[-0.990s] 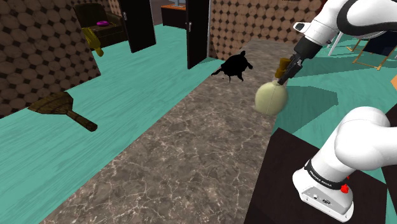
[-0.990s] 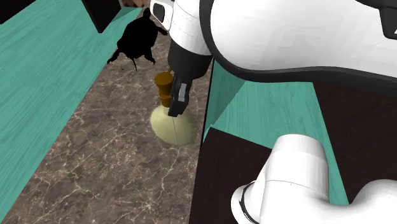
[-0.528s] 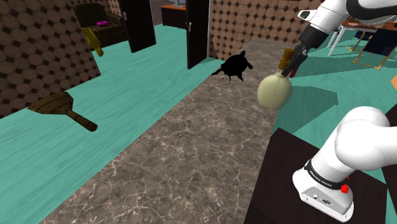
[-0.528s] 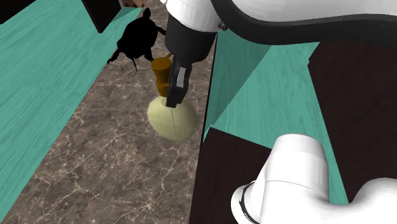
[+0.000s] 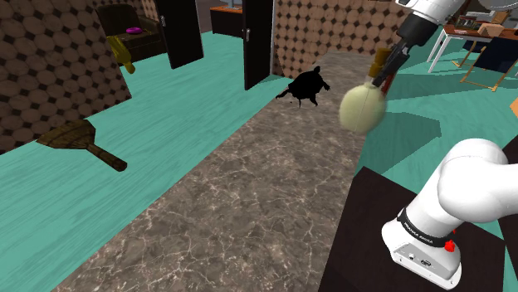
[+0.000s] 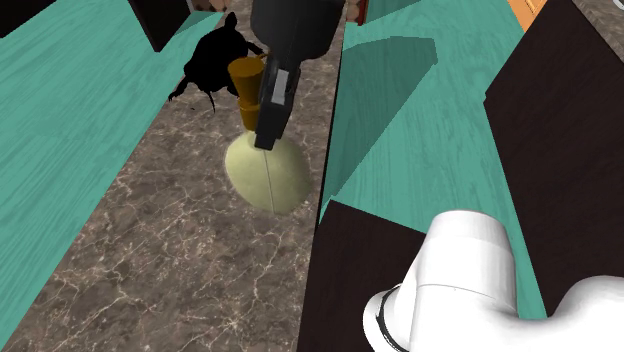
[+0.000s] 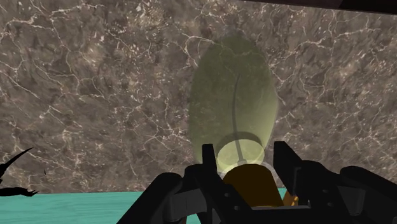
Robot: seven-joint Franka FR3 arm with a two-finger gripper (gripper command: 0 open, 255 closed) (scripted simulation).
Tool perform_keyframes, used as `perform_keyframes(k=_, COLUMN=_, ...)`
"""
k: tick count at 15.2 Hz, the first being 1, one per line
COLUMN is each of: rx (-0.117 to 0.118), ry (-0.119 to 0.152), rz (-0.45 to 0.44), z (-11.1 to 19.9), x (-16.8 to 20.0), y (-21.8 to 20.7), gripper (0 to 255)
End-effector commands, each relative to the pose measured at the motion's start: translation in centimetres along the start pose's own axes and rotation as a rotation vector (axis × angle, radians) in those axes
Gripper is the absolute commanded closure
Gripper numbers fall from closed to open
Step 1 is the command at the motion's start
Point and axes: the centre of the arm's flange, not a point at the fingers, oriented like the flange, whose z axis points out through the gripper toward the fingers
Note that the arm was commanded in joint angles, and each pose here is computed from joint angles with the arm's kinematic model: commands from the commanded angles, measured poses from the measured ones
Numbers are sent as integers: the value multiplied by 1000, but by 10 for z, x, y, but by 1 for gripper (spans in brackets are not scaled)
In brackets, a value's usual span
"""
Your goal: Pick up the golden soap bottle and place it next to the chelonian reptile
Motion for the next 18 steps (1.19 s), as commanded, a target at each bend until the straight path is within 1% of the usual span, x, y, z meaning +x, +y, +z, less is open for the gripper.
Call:
perform_keyframes(k=1, rx=0, ry=0, rz=0, z=-11, x=3, y=-1, gripper=255)
perform_keyframes(k=16, rx=0, ry=0, rz=0, z=-86, x=28, y=-8, gripper=255)
perform_keyframes(k=17, rx=0, ry=0, rz=0, z=-89, x=29, y=-8, gripper=255)
perform_keyframes(k=18, rx=0, ry=0, rz=0, z=-84, x=35, y=3, gripper=255)
